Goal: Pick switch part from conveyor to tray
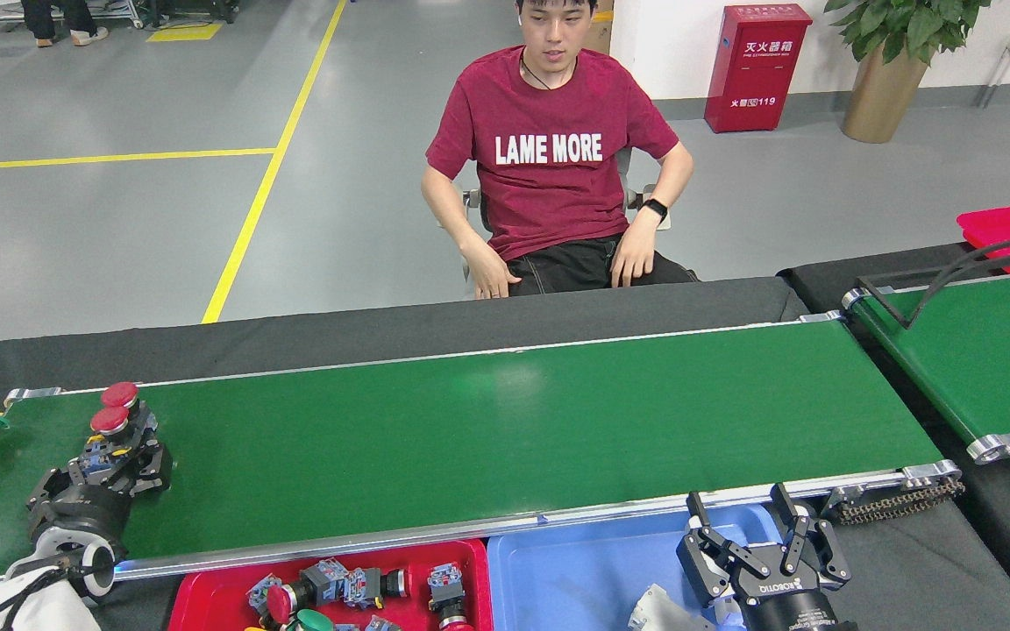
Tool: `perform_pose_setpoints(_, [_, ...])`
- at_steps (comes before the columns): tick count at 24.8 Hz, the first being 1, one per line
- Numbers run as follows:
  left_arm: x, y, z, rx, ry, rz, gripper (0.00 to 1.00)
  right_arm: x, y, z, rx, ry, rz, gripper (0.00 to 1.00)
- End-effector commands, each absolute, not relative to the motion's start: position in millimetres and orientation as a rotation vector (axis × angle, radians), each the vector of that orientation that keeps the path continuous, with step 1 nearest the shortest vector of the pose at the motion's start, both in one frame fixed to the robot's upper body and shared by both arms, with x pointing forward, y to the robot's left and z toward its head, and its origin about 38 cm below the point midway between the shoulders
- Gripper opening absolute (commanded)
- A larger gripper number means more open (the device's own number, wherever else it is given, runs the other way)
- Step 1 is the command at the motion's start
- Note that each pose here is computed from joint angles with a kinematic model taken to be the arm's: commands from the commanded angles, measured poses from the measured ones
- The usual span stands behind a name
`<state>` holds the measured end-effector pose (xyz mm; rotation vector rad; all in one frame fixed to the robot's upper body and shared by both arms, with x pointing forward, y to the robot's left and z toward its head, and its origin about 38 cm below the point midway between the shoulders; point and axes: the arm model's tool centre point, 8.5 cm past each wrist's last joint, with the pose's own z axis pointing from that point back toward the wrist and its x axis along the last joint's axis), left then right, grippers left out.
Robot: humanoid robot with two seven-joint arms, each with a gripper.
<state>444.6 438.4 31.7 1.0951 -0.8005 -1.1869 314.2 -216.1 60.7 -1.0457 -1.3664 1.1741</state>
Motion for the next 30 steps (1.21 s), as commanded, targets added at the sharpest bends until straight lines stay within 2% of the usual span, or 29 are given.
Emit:
perform_pose_setpoints(1, [452.1, 440.3, 44.8, 1.125, -0.823, -1.167, 0.19, 315.8, -218.5, 66.6, -1.067, -1.383, 1.171, 0.98])
perform_pose_setpoints(3, [452.2, 438.7, 47.1, 1.131, -0.852, -1.168, 0.13, 315.3, -220.2, 66.1, -1.069, -1.379, 1.177, 0.98])
perform_pose_setpoints(6, [451.6, 433.3, 55.7, 1.120, -0.935, -1.178, 0.10, 312.5, -216.3, 63.2, -1.056, -1.381, 1.191, 0.98])
perform_pose_setpoints(10, [430.9, 415.9, 84.9, 1.163, -1.112, -1.276, 0.10, 312.4, -215.7, 63.1, -1.054, -1.382, 1.192, 0.98])
perform_pose_setpoints(13, [371.7, 382.2, 82.3, 1.094, -1.274, -1.492, 0.10, 312.4, -215.8, 63.6, -1.056, -1.382, 1.190, 0.98])
perform_pose_setpoints(16, [277.4, 339.5, 73.0, 0.924, -1.417, -1.712, 0.11, 312.5, -215.4, 65.1, -1.057, -1.385, 1.189, 0.98])
perform_pose_setpoints(18, [240.5, 320.9, 66.7, 0.857, -1.435, -1.710, 0.11, 312.5, -215.3, 65.6, -1.058, -1.387, 1.189, 0.98])
perform_pose_setpoints(19, [226.3, 302.6, 50.7, 0.778, -1.445, -1.687, 0.11, 312.5, -215.8, 66.1, -1.060, -1.387, 1.189, 0.98])
perform_pose_setpoints(20, [222.5, 291.7, 44.1, 0.739, -1.454, -1.682, 0.12, 312.5, -215.8, 66.1, -1.060, -1.387, 1.189, 0.98])
perform_pose_setpoints(23, [211.7, 281.9, 34.7, 0.679, -1.446, -1.699, 0.23, 312.1, -215.7, 66.2, -1.060, -1.387, 1.188, 0.98])
perform_pose_setpoints(24, [211.0, 278.9, 33.6, 0.674, -1.450, -1.689, 0.33, 312.6, -216.1, 66.6, -1.062, -1.387, 1.189, 0.98])
perform_pose_setpoints(25, [210.9, 277.3, 33.2, 0.672, -1.453, -1.678, 0.55, 312.5, -217.1, 66.6, -1.064, -1.387, 1.195, 0.98])
perform_pose_setpoints(26, [212.4, 276.6, 34.1, 0.685, -1.459, -1.651, 0.85, 312.5, -217.9, 66.6, -1.065, -1.386, 1.197, 0.98])
perform_pose_setpoints(27, [215.3, 272.1, 35.0, 0.694, -1.473, -1.614, 1.00, 312.5, -217.8, 67.2, -1.066, -1.387, 1.197, 0.98])
perform_pose_setpoints(30, [214.7, 280.0, 36.7, 0.727, -1.463, -1.560, 1.00, 312.6, -217.5, 67.5, -1.066, -1.387, 1.195, 0.98])
